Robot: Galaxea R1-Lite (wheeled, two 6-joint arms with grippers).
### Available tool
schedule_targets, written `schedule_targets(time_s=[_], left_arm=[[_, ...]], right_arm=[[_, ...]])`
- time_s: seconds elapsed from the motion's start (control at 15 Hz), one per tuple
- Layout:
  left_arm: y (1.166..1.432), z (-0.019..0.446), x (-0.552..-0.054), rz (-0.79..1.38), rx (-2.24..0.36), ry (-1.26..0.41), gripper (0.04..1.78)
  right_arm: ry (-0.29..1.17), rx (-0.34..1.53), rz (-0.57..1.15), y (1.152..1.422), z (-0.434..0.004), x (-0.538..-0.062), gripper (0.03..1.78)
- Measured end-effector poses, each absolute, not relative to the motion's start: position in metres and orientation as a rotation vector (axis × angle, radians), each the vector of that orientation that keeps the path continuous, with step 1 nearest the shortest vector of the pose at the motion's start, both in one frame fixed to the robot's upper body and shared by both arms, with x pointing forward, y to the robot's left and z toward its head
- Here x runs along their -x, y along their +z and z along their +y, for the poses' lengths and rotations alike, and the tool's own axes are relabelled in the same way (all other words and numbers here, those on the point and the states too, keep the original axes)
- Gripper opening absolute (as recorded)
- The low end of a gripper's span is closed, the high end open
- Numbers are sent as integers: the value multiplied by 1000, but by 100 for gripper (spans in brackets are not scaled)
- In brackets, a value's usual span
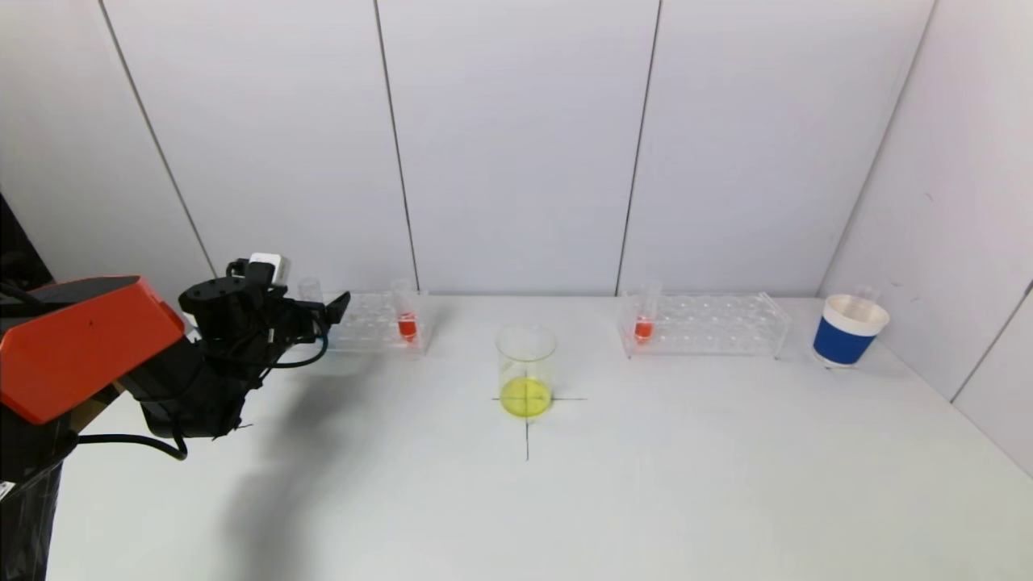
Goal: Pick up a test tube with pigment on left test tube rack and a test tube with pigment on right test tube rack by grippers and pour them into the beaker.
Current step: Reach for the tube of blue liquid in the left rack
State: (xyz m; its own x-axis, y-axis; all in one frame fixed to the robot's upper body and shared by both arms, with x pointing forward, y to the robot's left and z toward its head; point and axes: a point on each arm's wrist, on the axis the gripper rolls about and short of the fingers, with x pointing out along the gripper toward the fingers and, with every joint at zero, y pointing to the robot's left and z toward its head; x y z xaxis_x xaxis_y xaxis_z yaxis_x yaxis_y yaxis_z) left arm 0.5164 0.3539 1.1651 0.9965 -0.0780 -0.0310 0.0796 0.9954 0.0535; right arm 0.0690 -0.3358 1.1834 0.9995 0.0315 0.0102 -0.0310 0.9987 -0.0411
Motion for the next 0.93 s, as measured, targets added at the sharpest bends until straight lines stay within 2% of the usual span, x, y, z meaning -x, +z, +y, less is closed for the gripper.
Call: schedule_targets(time_s=[0.13, 0.27, 0.47, 0.73, 0.8, 0.93], left_arm=[[1165, 354, -516, 29, -54, -79, 175], [1165, 354, -517, 29, -54, -79, 163], [1165, 354, -517, 28, -54, -77, 127], [1165, 354, -517, 28, -54, -77, 55], [1165, 354, -517, 28, -53, -77, 47], [1165, 354, -517, 27, -53, -78, 44]], right_arm=[[31, 41, -11, 1183, -336, -69, 177], [31, 41, -11, 1183, -336, -69, 177], [31, 41, -11, 1183, -336, -69, 177], [31, 41, -11, 1183, -336, -69, 177], [31, 41, -10, 1183, -336, -69, 177], [31, 41, -11, 1183, -336, -69, 177]])
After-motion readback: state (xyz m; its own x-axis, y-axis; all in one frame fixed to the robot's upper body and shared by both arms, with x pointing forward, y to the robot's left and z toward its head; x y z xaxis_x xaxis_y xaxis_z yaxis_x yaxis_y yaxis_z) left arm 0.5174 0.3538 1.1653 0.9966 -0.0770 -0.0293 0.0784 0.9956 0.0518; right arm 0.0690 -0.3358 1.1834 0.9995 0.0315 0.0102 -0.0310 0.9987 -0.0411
